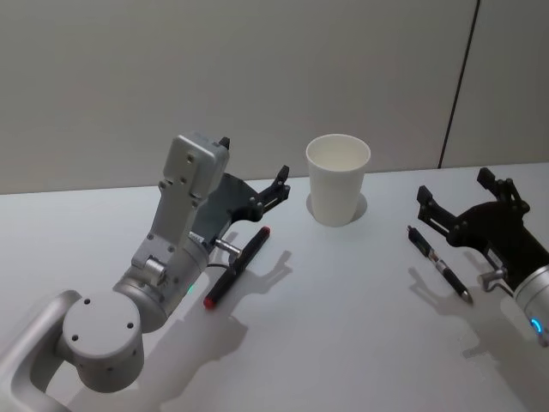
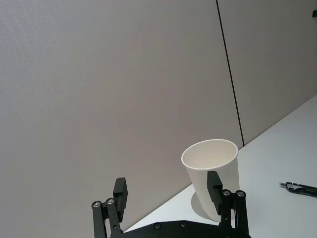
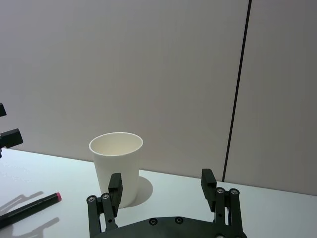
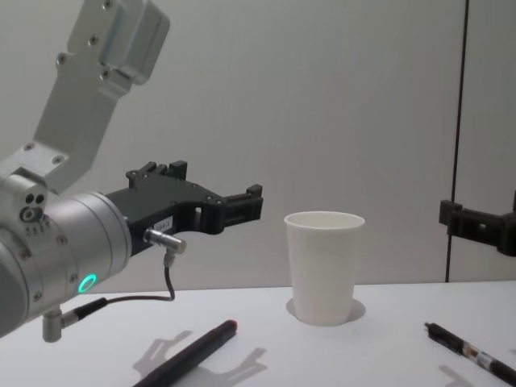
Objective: Place the pen into the pen holder.
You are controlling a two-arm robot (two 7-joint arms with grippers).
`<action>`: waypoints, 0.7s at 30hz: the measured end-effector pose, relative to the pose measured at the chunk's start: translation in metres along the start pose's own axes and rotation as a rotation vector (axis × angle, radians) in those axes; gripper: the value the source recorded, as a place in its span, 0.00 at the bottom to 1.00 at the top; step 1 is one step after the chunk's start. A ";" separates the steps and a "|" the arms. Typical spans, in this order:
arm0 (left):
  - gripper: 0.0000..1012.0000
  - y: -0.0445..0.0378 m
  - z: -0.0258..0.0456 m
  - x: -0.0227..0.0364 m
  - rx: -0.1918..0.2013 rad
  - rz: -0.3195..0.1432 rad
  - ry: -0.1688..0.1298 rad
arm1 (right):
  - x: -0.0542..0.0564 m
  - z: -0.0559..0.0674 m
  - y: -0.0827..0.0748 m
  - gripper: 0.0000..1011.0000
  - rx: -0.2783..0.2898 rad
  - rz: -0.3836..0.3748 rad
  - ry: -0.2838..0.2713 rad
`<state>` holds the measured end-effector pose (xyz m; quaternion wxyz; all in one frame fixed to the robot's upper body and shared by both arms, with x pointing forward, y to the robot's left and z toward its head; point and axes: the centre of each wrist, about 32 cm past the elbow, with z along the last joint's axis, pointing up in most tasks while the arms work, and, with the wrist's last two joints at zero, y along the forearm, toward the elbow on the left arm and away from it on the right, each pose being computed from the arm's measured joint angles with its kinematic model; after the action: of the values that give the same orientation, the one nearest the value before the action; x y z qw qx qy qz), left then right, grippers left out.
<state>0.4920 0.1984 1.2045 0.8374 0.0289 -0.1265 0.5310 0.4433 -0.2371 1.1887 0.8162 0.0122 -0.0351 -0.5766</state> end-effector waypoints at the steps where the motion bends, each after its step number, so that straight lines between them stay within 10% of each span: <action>1: 0.99 0.0000 0.0000 0.0000 0.000 0.000 0.000 | 0.000 0.000 0.000 0.99 0.000 0.000 0.000; 21: 0.99 0.0000 0.0000 0.0000 0.000 0.000 0.000 | 0.000 0.000 0.000 0.99 0.000 0.000 0.000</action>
<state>0.4920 0.1984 1.2044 0.8374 0.0289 -0.1265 0.5310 0.4433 -0.2371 1.1887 0.8162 0.0122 -0.0351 -0.5766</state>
